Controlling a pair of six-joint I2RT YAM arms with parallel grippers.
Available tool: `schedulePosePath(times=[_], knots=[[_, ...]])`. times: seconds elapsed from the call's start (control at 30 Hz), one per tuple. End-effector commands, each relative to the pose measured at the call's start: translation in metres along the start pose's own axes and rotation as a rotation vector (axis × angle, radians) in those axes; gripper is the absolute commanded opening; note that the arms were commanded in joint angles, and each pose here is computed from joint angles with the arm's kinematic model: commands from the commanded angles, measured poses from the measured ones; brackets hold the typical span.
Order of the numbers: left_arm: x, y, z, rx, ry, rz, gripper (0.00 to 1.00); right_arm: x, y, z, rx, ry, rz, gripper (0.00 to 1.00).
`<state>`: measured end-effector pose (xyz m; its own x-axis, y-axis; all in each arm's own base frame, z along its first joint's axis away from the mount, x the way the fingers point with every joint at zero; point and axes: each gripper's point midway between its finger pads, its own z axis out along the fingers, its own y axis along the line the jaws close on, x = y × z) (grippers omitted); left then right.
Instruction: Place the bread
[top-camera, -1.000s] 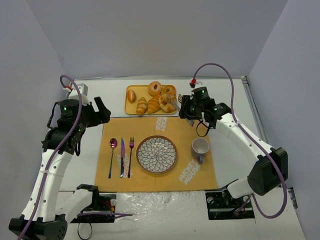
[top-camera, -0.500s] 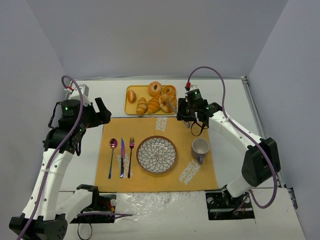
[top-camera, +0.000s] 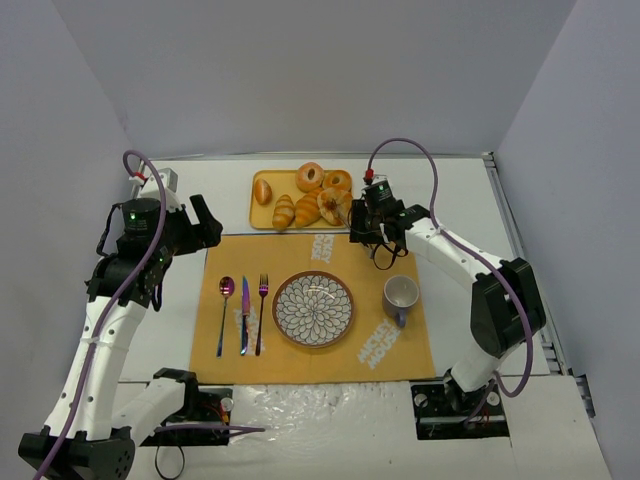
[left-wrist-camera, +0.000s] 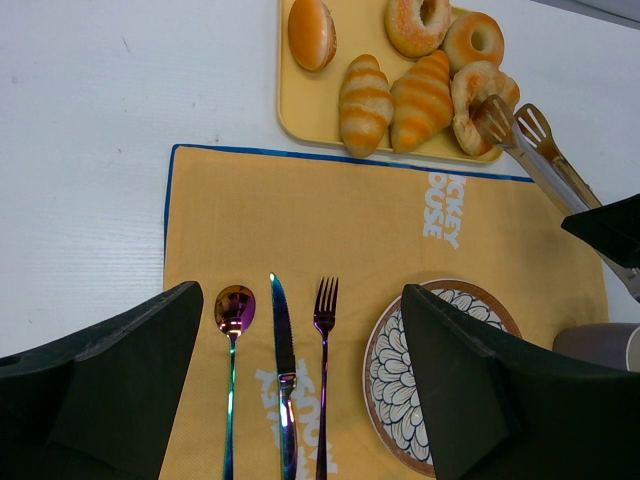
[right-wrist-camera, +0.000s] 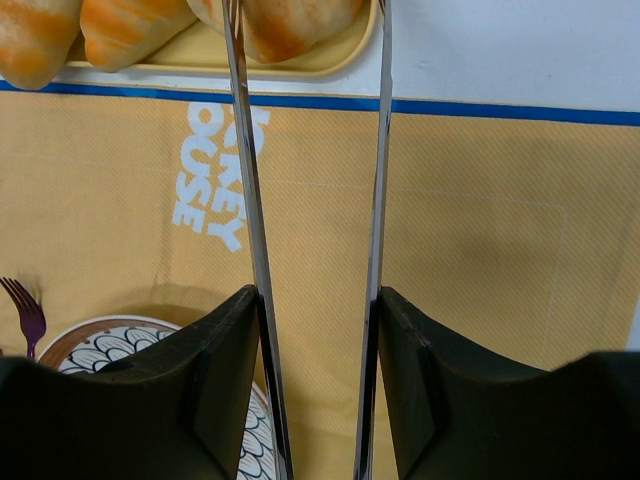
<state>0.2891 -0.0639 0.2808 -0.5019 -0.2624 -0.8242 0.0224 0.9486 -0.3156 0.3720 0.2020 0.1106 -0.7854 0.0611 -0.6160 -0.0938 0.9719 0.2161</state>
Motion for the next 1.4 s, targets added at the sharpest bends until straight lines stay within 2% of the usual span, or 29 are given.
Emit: schedulePosePath(times=[0.0,0.3,0.4,0.53,0.87,1.37], knots=[[-0.025,-0.007,-0.003,0.025,-0.088,-0.007,0.77,-0.038,0.006,-0.006,-0.003,-0.120,0.023,0.44],[-0.024,-0.007,-0.001,0.025,-0.083,-0.007,0.77,-0.043,0.002,-0.006,-0.001,-0.127,0.039,0.42],[-0.024,-0.007,-0.002,0.024,-0.084,-0.007,0.77,-0.043,0.002,-0.005,-0.001,-0.126,0.042,0.38],[-0.024,-0.007,-0.002,0.024,-0.085,-0.007,0.77,-0.044,0.000,-0.005,-0.002,-0.129,0.049,0.30],[-0.024,-0.007,-0.002,0.024,-0.085,-0.007,0.77,-0.055,0.007,-0.023,-0.040,-0.166,0.056,0.00],[-0.023,-0.006,-0.001,0.023,-0.082,-0.007,0.77,-0.076,0.019,-0.065,-0.109,-0.237,0.054,0.00]])
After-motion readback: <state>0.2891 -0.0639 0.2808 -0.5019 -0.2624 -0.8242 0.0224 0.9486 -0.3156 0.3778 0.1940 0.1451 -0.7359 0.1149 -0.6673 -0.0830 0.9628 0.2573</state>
